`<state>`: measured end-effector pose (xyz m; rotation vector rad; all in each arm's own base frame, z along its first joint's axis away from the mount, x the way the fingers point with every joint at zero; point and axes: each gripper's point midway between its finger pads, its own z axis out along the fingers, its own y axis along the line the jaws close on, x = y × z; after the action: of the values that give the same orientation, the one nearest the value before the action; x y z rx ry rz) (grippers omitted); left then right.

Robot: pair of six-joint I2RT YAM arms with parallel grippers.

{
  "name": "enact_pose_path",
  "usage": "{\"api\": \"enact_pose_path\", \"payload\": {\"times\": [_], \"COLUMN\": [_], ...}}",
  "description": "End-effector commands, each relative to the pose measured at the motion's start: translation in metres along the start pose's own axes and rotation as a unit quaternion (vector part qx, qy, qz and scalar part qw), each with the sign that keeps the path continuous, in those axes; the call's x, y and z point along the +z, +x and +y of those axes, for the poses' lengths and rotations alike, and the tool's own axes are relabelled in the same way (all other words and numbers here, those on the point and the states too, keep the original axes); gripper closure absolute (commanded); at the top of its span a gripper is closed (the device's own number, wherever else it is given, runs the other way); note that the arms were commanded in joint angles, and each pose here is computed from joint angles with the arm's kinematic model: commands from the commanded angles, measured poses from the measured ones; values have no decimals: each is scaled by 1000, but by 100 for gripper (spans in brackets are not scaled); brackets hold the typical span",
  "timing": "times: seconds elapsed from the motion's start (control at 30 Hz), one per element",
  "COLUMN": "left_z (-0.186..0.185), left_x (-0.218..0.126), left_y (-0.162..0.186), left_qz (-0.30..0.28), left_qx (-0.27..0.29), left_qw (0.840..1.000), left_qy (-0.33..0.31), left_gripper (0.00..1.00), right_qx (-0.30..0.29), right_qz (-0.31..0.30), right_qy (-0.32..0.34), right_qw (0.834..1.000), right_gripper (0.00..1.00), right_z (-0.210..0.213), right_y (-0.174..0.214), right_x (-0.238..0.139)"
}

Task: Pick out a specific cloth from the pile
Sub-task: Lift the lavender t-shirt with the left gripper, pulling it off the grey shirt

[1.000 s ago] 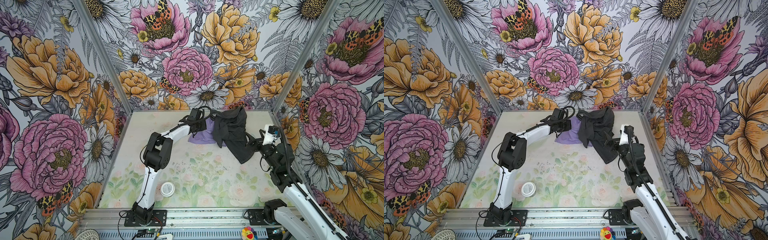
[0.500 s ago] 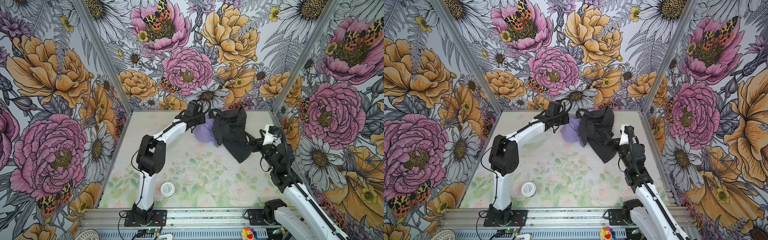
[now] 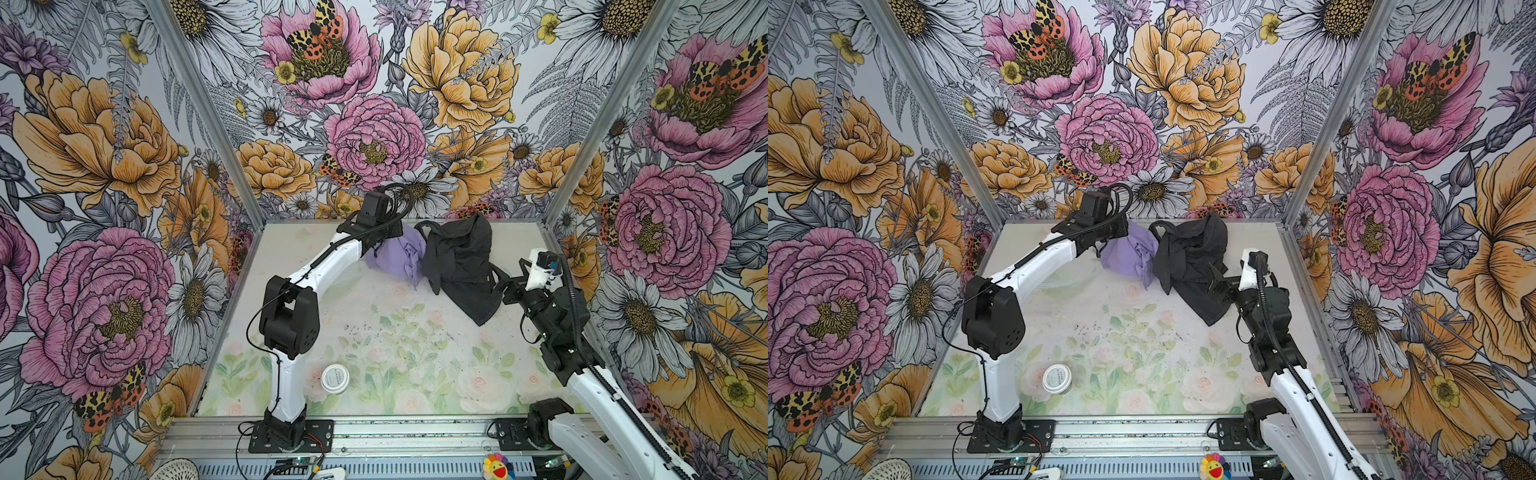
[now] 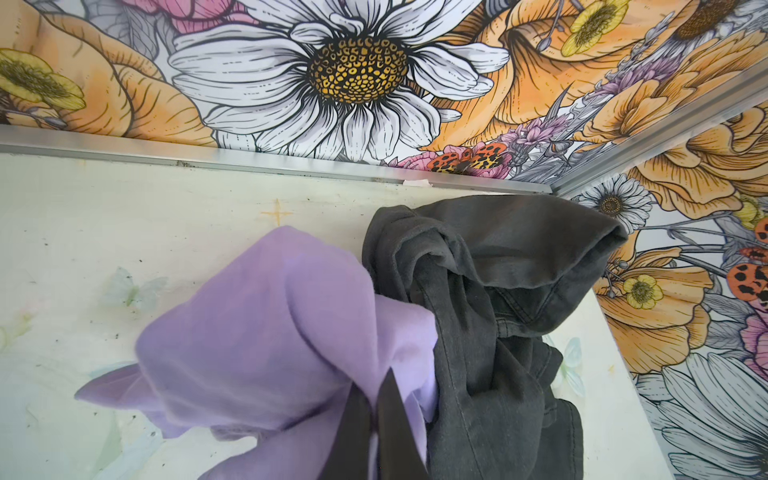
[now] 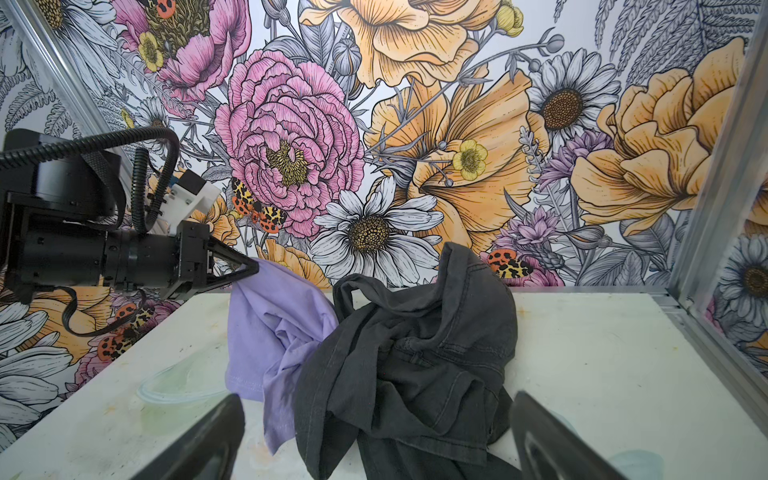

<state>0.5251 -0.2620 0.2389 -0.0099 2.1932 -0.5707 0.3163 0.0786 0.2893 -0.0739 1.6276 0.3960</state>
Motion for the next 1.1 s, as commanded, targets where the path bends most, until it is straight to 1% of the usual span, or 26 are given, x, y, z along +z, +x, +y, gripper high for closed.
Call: {"api": "enact_pose_path", "payload": {"times": [0.0,0.43,0.57,0.6,0.83,1.07], "left_z": [-11,-4,1,-3,1,9], "left_x": [-41,-75,-77,-93,-113,-136], "left_y": [-55,-79,-80,-90,-102,-113], "left_qz": [-76,-110,-111,-127,-144,-162], "left_qx": [11,20,21,20,24,33], "left_qw": [997,994,994,992,989,986], "left_qy": [8,-3,-7,-2,-6,-24], "left_gripper": [100,100,100,100,100,100], "right_qx": [5,5,5,5,4,5], "right_qz": [-10,-8,-8,-7,-7,-5], "right_qy": [1,3,3,3,5,5], "right_qw": [1000,1000,1000,1000,1000,1000], "right_gripper": [0,1,0,1,1,0], "right_z": [1,0,0,0,-1,-1], "right_y": [-3,-1,-1,-1,0,1], "right_x": [0,1,1,1,2,3]}}
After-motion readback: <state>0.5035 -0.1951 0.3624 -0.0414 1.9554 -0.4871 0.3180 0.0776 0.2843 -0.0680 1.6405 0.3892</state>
